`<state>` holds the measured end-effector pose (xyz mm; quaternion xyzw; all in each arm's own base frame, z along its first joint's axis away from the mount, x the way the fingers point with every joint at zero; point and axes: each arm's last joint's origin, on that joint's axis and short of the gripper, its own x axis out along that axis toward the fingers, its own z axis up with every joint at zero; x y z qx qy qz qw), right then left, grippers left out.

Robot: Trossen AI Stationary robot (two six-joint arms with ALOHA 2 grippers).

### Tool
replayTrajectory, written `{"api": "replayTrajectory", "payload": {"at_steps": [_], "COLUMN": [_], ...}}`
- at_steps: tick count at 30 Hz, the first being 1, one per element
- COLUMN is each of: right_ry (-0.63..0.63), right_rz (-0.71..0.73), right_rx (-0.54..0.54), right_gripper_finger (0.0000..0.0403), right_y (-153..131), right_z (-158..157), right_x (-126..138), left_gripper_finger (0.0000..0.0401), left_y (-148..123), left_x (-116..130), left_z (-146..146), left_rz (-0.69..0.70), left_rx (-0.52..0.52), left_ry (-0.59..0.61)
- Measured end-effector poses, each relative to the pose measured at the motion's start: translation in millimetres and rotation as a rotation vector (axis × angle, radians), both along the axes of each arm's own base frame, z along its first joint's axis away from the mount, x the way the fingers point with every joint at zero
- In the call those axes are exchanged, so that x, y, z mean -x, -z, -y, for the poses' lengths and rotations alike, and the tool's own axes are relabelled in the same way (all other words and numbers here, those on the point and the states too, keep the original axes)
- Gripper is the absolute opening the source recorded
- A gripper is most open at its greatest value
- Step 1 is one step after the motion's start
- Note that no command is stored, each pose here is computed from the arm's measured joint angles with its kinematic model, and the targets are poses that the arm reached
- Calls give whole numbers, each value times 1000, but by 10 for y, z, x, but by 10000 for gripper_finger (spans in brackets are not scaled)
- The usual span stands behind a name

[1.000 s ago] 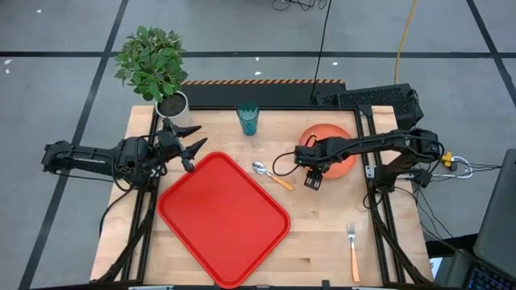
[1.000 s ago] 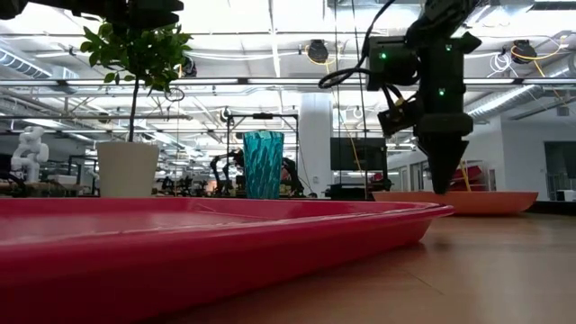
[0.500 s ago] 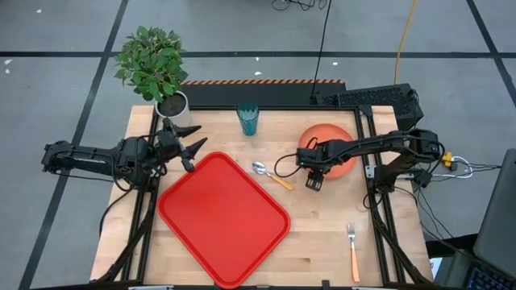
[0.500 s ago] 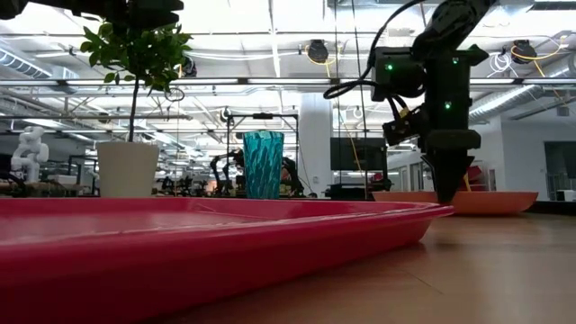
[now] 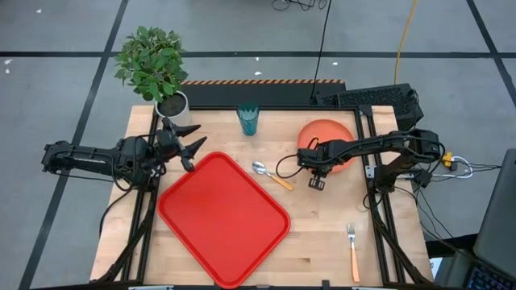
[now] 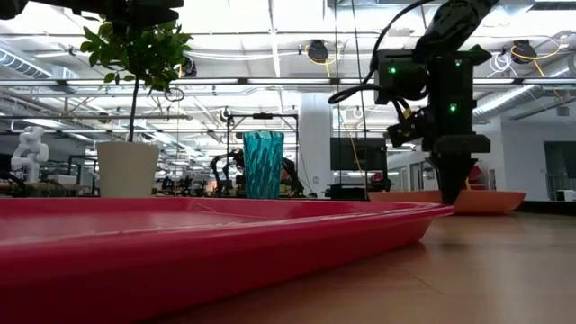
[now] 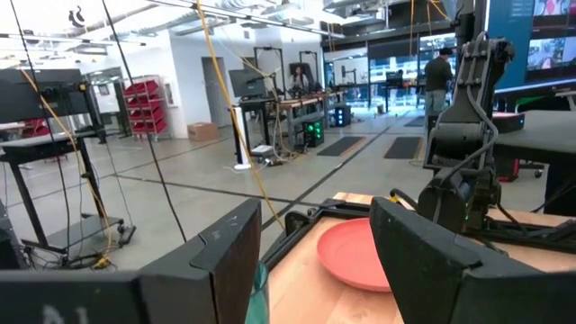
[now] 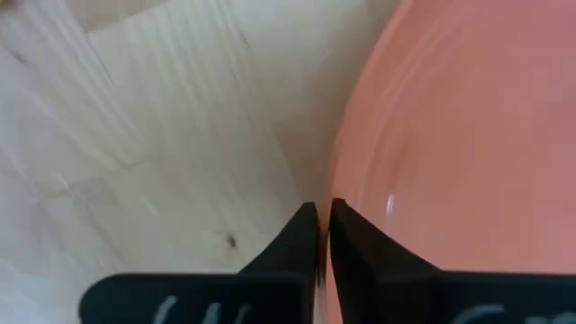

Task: Pick and place plate/cup/fork/spoon on tray
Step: Put the orange plate on the red tray

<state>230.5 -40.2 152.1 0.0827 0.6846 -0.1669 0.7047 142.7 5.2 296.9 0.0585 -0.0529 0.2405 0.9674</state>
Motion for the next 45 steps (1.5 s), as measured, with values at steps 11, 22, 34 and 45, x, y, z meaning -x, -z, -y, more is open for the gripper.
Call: {"api": "replayTrajectory", "payload": {"at_steps": [11, 22, 34, 45], "right_ry": [-1, -57, -115, -314], "right_rz": [-42, 8, 106, -13], "right_rx": [-14, 32, 76, 118], "right_gripper_finger": [1, 1, 1, 1], "right_y": [-30, -486, -963, -999], "right_z": [-8, 16, -187, -651], "right_x": [24, -221, -429, -575], "left_gripper_finger": [214, 214, 214, 214], "left_y": [1, 0, 1, 0], "left_x": [0, 0, -1, 1], "left_z": [0, 0, 0, -4], "left_rz": [-1, -1, -2, -1], "left_rx": [-1, -1, -1, -1], "left_ry": [0, 0, 0, -7]}}
